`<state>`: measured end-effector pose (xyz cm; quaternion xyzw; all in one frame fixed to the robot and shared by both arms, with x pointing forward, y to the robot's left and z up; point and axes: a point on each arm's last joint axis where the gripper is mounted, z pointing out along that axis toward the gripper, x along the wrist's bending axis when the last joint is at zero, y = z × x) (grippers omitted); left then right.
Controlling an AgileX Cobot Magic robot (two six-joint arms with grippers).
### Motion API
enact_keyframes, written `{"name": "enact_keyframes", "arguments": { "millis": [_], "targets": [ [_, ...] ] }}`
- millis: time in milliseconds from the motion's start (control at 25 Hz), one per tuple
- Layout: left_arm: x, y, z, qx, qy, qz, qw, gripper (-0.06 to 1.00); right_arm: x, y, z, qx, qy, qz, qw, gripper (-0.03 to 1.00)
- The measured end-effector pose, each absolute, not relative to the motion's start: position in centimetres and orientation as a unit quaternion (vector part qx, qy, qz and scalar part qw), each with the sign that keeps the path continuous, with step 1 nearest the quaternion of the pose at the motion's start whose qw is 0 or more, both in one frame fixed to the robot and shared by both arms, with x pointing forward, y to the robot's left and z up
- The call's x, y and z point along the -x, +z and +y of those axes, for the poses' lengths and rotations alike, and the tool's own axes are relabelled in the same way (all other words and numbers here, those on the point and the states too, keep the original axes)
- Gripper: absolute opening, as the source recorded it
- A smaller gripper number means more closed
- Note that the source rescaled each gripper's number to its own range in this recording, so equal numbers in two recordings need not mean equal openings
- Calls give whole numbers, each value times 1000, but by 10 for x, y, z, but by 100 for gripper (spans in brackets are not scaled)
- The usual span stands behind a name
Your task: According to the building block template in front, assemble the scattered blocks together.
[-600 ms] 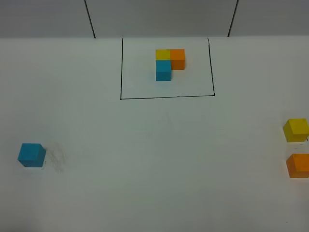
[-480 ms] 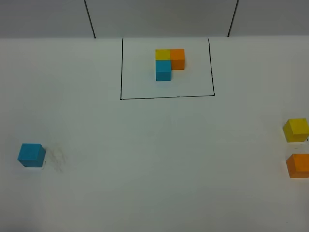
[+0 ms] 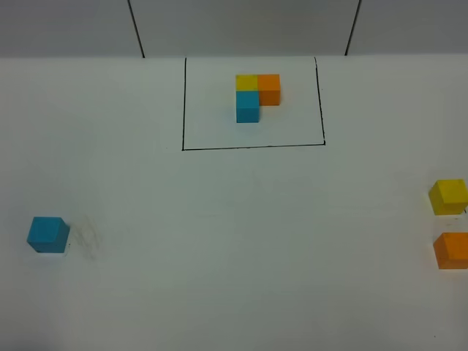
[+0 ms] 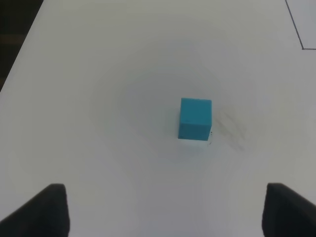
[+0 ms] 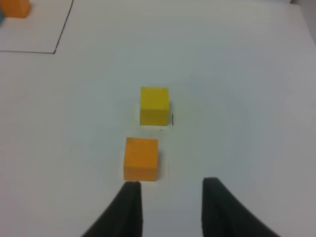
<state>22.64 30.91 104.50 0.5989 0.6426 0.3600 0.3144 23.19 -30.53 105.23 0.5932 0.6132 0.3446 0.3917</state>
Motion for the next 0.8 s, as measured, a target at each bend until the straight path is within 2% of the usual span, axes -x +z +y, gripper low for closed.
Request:
{"name": "enact_keyframes", "arguments": {
  "millis": [480, 600, 800],
  "targets": [
    [-234, 1053, 309, -598, 343, 658, 305, 69, -232, 1052, -305, -593, 345, 613, 392, 0],
    [-252, 1070, 309, -605, 309, 680, 276, 76, -232, 1052, -305, -593, 345, 613, 392, 0],
    [-307, 1092, 309, -630, 230, 717, 192, 88, -232, 1052, -305, -593, 345, 613, 392, 0]
  ]
}}
